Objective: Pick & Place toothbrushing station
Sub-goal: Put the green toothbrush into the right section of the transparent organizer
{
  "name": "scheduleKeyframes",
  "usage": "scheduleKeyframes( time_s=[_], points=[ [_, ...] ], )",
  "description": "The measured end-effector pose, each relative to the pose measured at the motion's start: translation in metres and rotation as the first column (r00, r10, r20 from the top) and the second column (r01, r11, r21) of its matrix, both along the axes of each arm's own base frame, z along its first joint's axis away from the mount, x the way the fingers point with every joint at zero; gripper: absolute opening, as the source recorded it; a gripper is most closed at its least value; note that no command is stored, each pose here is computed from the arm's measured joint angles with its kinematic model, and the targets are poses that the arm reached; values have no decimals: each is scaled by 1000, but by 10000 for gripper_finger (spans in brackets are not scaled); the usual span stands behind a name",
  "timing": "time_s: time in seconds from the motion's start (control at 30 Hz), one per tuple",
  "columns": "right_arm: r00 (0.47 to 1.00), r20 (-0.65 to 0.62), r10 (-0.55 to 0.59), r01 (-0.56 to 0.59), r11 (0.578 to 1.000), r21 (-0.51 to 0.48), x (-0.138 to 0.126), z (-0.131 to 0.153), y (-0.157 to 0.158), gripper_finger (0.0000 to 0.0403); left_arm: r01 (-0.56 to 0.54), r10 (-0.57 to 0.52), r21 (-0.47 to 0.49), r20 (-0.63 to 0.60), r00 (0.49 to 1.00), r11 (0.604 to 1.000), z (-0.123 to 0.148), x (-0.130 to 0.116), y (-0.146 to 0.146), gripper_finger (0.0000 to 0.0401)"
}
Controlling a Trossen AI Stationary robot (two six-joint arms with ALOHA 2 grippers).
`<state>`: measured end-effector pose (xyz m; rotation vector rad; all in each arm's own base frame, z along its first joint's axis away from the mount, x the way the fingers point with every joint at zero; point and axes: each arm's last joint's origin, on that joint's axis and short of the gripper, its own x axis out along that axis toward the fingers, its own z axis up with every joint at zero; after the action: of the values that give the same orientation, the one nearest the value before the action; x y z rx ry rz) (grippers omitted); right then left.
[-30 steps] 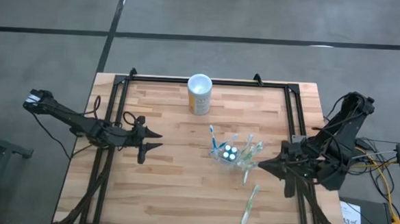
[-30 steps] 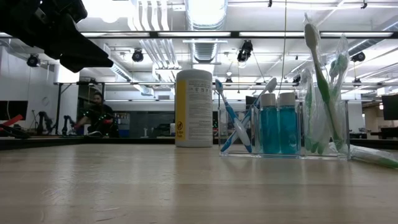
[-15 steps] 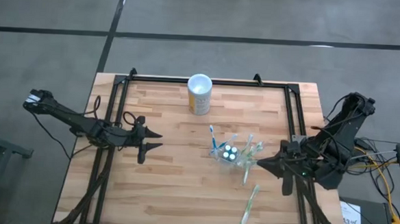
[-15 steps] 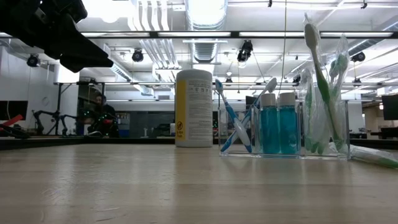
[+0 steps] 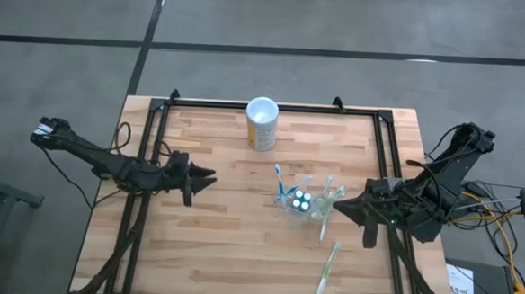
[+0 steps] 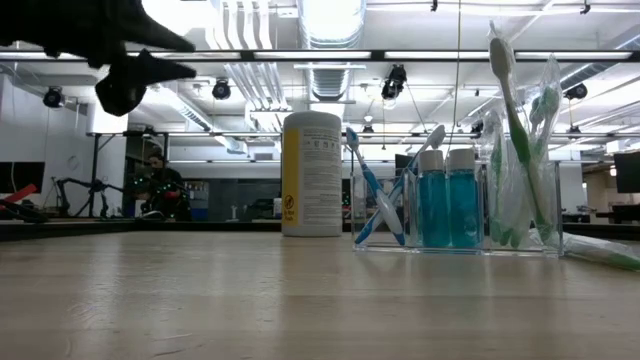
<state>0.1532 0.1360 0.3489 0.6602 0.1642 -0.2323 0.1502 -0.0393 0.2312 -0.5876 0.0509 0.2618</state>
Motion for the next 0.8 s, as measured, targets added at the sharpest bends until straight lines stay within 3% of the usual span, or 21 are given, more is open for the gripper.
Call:
scheduleKeyframes(
  time_s=[0.17,0.37,0.47,0.57,0.7,0.8],
  points=[
    [1000,-13,5,-5,1000,-4,1,-2,-1,8,-69,85,-118,136,987,991,12,0,2,157],
    [991,-106,76,-81,996,-44,7,-14,8,8,-40,71,-172,179,981,984,15,1,1,157],
    [974,-173,147,-160,985,-63,12,-22,13,8,-17,69,-248,203,977,969,16,2,0,157],
    [927,-281,248,-277,959,-67,19,-36,21,8,-18,68,-244,197,978,970,15,3,0,157],
    [827,-448,340,-390,920,-20,31,-61,32,8,-35,55,-125,166,985,992,14,3,0,157],
    [747,-547,377,-426,904,40,38,-80,40,8,-32,61,-163,177,982,986,15,3,0,157]
  ],
)
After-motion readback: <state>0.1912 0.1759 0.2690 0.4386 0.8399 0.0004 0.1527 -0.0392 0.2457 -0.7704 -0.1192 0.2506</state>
